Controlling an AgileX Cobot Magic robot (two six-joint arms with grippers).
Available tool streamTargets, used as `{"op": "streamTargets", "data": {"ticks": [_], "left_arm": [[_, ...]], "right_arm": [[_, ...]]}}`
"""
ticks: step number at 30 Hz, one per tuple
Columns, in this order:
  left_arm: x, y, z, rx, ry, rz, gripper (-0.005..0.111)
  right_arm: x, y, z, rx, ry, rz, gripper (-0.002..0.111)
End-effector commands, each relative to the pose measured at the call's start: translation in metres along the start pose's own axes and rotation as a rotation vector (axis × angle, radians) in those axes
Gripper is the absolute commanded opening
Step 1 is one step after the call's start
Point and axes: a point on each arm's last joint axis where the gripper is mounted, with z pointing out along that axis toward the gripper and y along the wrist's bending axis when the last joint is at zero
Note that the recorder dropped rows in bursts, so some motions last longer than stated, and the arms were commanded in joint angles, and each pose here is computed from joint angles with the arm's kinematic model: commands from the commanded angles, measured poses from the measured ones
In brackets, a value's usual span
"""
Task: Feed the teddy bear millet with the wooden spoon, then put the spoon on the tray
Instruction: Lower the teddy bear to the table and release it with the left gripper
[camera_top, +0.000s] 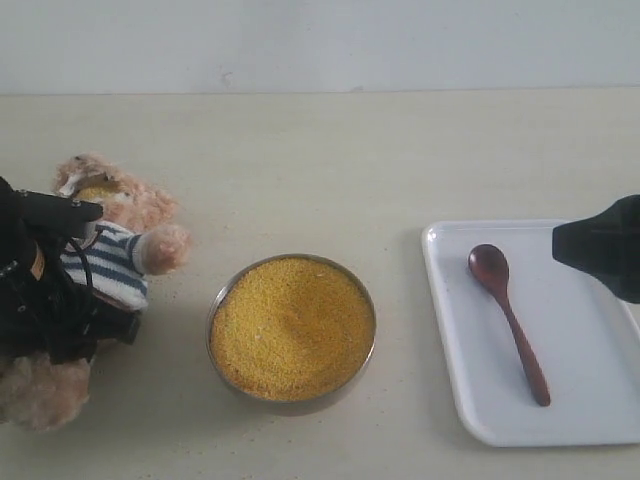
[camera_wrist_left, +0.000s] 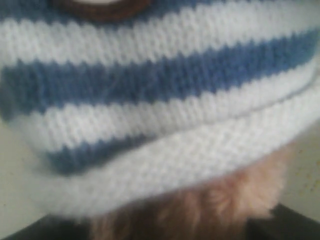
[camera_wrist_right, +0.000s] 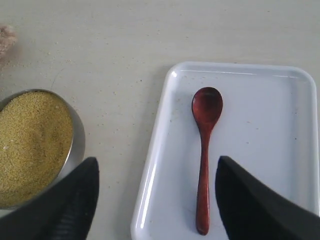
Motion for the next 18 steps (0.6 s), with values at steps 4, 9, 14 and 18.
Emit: {"op": "streamTargets", "data": {"ticks": [4,9,14,18], "left_arm": [[-0.010,-0.006,-0.008,0.032,-0.024,-0.037,0.067],[-0.016,-0.005,-0.015,0.007,0.001,-0.034,0.083],[-0.015,-0.001,-0.025,-0.013,0.021,-0.007,0.086],[-0.013,0.003,-0.045,0.003,-0.052,-0.015,0.086]], "right_arm": [[0.000,0.000,0.000,-0.003,-0.010,-0.020,0.062],[0.000,0.001,0.000,-0.009,-0.009,-0.011,0.062],[0.000,0.001,0.000,-0.017,-0.007,-0.011,0.062],[0.000,0.001,0.000,-0.017,-0.007,-0.015,0.062]]}}
